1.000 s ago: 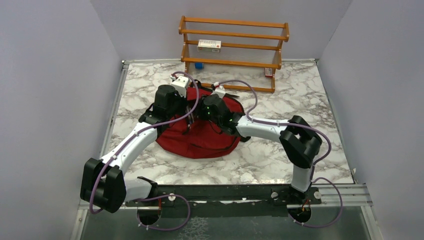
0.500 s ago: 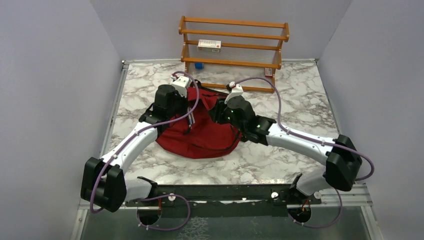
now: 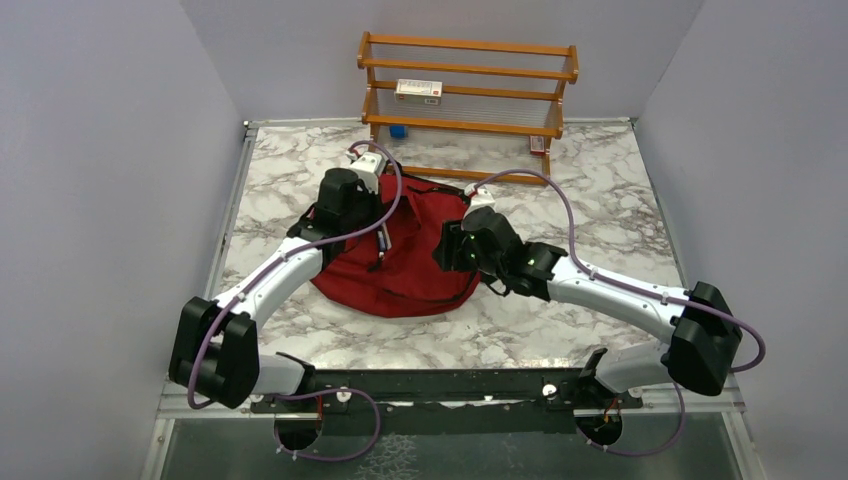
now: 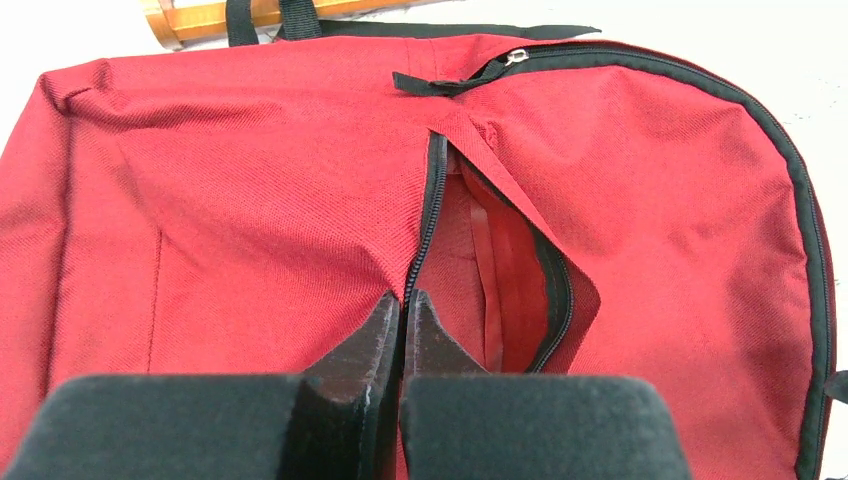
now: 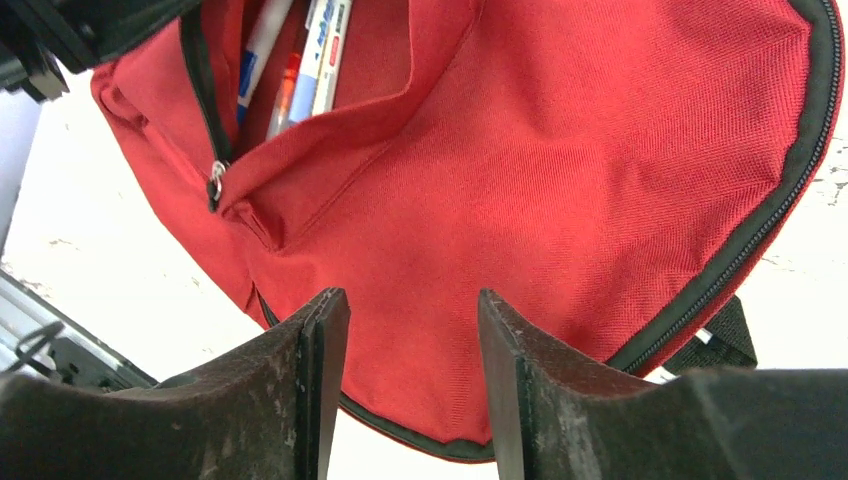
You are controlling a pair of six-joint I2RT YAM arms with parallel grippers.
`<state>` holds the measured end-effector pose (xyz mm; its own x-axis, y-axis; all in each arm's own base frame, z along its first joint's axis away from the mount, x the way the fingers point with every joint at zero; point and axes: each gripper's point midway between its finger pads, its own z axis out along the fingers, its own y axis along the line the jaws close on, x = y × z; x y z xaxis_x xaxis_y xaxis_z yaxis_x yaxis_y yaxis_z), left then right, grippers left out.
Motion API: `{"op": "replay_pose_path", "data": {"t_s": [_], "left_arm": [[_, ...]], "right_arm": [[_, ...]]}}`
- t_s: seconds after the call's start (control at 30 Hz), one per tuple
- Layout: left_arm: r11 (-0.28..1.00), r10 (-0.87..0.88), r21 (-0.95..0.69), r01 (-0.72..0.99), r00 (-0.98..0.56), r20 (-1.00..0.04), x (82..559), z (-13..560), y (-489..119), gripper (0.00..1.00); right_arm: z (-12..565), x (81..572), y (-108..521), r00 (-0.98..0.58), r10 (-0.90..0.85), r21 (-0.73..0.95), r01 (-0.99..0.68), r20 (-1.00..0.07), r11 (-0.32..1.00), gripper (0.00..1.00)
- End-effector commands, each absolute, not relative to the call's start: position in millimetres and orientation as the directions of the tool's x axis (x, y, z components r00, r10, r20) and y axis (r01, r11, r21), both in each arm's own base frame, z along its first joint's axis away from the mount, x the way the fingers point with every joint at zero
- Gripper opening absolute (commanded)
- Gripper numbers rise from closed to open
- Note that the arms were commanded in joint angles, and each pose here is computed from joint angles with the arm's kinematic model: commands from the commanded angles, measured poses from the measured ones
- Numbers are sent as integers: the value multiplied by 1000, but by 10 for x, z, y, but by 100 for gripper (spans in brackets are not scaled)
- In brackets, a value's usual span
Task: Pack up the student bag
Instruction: Place the stationery in the student bag.
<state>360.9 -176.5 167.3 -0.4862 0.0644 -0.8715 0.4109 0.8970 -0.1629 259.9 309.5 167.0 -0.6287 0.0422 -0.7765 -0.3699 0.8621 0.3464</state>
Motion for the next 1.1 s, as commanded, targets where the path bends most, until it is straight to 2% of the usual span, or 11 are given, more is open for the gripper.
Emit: {"op": "replay_pose_path", "data": {"t_s": [0.0, 0.13, 0.3, 0.4, 0.47, 0.57, 0.67, 0.8, 0.93, 1.07], "left_arm": [[880, 16, -211, 425, -471, -882, 3694, 1829, -1897, 0], [873, -7, -250, 418, -502, -865, 3649, 1749, -1929, 9], [861, -37, -297, 412, -532, -846, 3558, 1680, -1959, 30], [860, -58, -316, 400, -539, -840, 3491, 1675, -1941, 39], [857, -76, -330, 395, -537, -840, 3458, 1716, -1934, 46], [855, -124, -356, 378, -517, -847, 3429, 1866, -1912, 53], [858, -180, -373, 354, -474, -862, 3395, 2094, -1843, 61], [861, -251, -404, 310, -431, -867, 3322, 2357, -1731, 68], [869, -318, -444, 218, -439, -840, 3246, 2383, -1593, 70], [871, -395, -482, 97, -446, -803, 3125, 2253, -1411, 70]], "right_arm": [[1646, 2499, 3032, -640, -28, 311, -410, -768, 857, 57], [1679, 2445, 2972, -621, -53, 292, -441, -782, 849, 60], [1760, 2421, 2902, -607, -59, 279, -447, -792, 850, 66], [1820, 2423, 2907, -596, -57, 279, -456, -801, 845, 67], [1847, 2430, 2900, -590, -61, 272, -459, -805, 846, 69], [1875, 2481, 2852, -581, -48, 257, -431, -812, 865, 78], [2011, 2524, 2897, -543, -56, 243, -464, -838, 852, 79], [2212, 2621, 2968, -479, -58, 216, -498, -876, 840, 80], [2363, 2691, 3083, -437, -55, 208, -530, -898, 822, 80], [2453, 2724, 3212, -470, -2, 271, -513, -883, 814, 78]]}}
